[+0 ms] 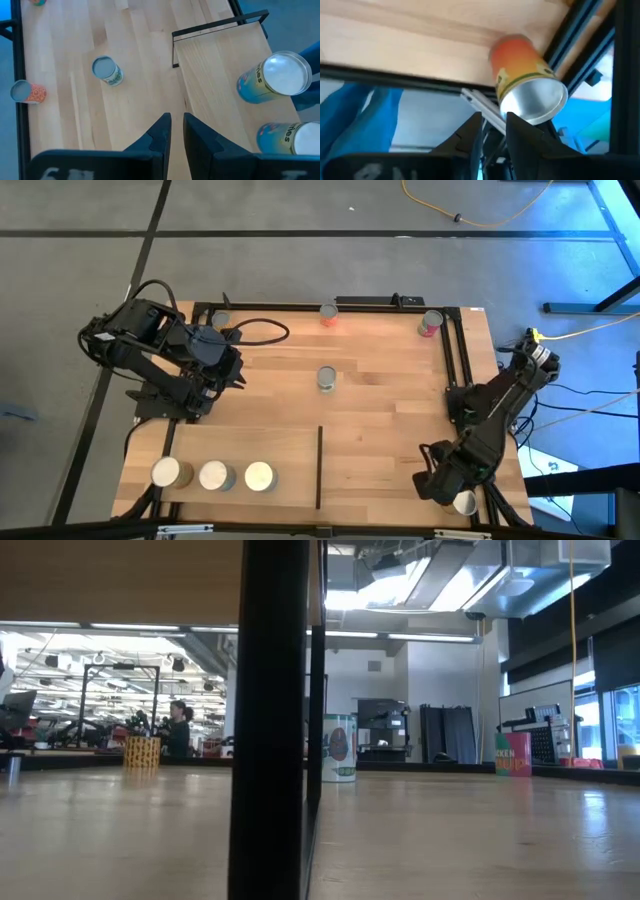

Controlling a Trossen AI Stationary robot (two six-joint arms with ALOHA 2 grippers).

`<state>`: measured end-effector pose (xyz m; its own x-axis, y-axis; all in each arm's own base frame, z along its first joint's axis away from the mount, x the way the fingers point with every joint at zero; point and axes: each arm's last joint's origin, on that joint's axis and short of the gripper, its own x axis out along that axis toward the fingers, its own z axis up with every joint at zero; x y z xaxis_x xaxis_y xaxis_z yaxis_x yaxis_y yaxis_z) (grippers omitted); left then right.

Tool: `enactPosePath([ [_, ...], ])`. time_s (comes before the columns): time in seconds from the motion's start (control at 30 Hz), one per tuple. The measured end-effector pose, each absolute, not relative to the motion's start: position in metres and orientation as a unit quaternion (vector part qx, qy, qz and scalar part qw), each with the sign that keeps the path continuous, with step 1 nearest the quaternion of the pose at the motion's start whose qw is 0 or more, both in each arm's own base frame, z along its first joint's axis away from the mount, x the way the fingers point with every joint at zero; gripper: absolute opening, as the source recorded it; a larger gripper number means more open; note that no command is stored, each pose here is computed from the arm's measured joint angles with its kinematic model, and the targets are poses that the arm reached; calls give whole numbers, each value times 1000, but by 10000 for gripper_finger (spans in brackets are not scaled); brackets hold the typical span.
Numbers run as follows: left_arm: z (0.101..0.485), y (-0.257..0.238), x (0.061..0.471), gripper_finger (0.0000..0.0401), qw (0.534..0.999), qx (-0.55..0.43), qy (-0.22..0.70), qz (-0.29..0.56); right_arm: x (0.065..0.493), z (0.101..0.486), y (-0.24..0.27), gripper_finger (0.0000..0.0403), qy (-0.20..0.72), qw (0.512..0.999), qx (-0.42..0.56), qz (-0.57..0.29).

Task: Pick and place cans onto a shelf
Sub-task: Put the canned pineapple on the shelf

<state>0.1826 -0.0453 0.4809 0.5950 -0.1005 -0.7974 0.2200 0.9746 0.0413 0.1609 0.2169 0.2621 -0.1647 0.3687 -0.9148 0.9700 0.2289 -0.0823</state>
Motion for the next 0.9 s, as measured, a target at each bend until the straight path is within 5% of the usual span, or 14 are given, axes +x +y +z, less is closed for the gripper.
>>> enactPosePath([
  [0.9,482,-46,184,42,894,66,435,-90,149,240,239,89,675,391,461,-423],
])
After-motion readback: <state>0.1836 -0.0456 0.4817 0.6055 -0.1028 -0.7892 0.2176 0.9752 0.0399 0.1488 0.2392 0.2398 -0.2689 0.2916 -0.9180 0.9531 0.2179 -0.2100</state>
